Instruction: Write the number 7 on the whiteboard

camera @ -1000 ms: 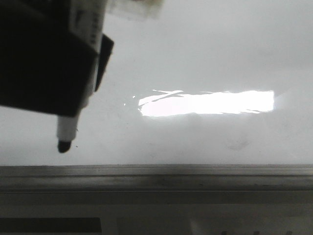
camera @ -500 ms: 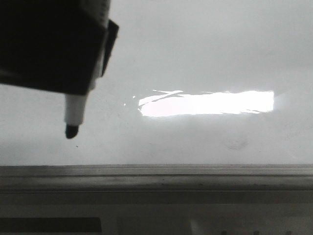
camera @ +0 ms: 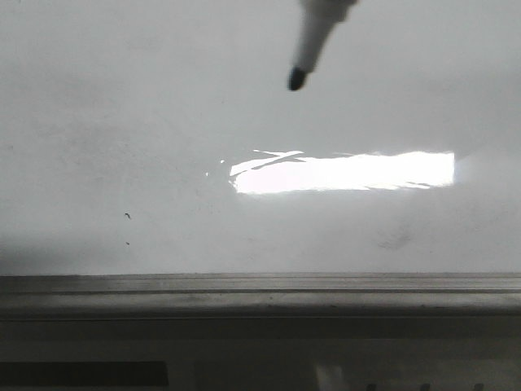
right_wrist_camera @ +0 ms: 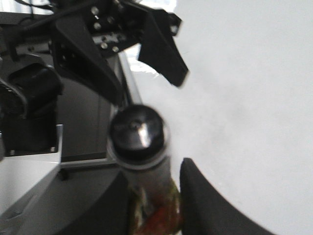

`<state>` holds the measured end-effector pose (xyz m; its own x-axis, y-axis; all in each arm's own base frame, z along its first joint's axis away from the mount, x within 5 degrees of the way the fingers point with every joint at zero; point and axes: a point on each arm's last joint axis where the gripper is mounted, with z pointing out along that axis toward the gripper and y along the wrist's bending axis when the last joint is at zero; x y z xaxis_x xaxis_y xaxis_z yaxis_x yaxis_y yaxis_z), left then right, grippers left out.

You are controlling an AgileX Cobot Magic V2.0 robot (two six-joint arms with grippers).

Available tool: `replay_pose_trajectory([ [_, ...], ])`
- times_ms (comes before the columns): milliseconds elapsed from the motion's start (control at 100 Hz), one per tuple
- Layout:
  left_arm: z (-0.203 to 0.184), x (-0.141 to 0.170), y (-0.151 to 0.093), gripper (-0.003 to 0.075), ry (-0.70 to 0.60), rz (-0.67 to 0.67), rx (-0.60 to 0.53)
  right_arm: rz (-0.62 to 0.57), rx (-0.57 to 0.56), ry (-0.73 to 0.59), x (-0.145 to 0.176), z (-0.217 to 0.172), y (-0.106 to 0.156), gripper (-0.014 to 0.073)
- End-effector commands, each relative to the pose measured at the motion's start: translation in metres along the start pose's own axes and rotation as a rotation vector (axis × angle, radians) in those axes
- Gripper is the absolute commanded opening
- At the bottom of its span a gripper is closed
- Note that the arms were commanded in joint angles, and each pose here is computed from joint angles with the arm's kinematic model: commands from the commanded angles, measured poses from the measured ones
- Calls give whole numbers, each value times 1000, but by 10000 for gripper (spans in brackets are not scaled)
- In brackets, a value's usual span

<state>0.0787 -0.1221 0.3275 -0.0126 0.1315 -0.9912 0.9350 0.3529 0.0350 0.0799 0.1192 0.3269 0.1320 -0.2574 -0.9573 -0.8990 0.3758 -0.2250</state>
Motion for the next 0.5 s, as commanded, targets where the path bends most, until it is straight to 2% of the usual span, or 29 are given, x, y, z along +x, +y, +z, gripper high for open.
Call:
replay_pose_trajectory([
  [0, -22, -12, 2, 340, -125, -39, -151, -24, 173, -48, 0, -13, -9, -40],
  [130, -49, -4, 4, 190, -217, -58, -330, -80, 334, -56, 0, -20, -21, -40],
  [230, -58, 5, 4, 13, -237, -61, -388, -84, 373, -61, -4, -19, -26, -40],
  [260, -59, 8, 4, -20, -237, -62, -397, -84, 373, -58, -4, -18, -27, -41],
  [490, -57, 24, 4, -20, -197, -75, -396, -82, 339, -47, -5, -14, -26, -43],
])
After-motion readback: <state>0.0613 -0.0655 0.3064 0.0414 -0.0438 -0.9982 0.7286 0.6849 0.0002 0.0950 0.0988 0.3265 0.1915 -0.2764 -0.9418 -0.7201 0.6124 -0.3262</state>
